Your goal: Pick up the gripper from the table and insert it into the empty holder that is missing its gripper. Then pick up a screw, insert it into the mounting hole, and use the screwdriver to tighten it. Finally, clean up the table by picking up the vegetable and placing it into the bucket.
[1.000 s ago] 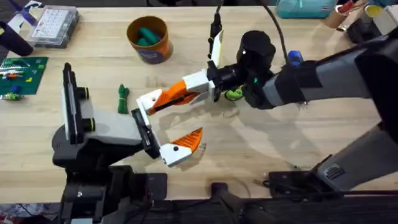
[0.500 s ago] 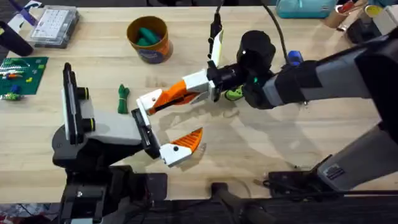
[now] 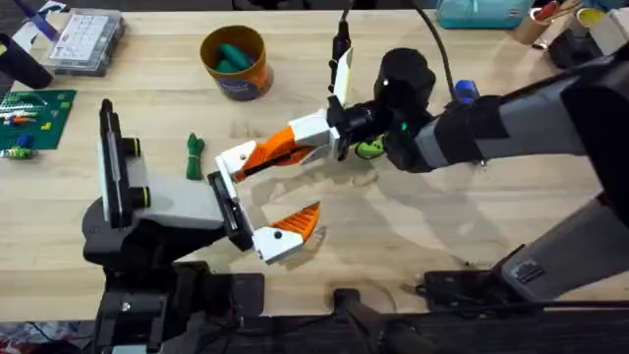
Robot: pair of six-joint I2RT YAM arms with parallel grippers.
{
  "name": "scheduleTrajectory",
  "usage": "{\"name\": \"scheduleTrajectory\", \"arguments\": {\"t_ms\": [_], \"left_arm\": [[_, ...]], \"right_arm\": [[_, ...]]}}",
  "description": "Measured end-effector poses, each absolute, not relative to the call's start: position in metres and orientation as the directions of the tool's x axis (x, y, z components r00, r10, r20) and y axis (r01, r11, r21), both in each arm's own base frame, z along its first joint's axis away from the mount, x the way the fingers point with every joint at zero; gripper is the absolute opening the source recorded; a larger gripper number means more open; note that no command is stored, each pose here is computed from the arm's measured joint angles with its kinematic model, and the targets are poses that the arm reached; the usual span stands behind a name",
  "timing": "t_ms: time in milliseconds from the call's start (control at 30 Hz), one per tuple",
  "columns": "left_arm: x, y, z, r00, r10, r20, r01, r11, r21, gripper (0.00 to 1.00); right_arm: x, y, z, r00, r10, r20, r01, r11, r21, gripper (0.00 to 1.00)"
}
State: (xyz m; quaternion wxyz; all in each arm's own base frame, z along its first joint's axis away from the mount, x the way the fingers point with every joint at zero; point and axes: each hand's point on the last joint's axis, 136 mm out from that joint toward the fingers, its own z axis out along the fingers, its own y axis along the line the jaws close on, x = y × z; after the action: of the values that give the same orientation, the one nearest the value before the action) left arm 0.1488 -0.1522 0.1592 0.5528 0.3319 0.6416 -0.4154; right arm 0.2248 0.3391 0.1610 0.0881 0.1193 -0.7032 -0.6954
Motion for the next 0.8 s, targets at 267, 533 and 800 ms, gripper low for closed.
{"name": "scheduleTrajectory", "arguments": {"t_ms": [267,533,800], "left_arm": [[0.1487,-0.1522,0.1592,-0.168,-0.033,-0.985,0.885,0.434,-0.166,0.987],[0.1468,-0.1534,0.1593,-0.163,-0.030,-0.986,0.892,0.423,-0.160,0.987],[0.1466,-0.1535,0.1593,-0.162,-0.029,-0.986,0.892,0.422,-0.159,0.987]], "right_arm": [[0.2248,0.3391,0.1610,-0.956,-0.290,-0.042,-0.045,0.004,0.999,0.011],[0.2281,0.3401,0.1588,-0.962,-0.271,-0.025,-0.030,0.014,0.999,0.567],[0.2328,0.3399,0.1576,-0.968,-0.249,-0.022,-0.027,0.018,0.999,0.994]]}}
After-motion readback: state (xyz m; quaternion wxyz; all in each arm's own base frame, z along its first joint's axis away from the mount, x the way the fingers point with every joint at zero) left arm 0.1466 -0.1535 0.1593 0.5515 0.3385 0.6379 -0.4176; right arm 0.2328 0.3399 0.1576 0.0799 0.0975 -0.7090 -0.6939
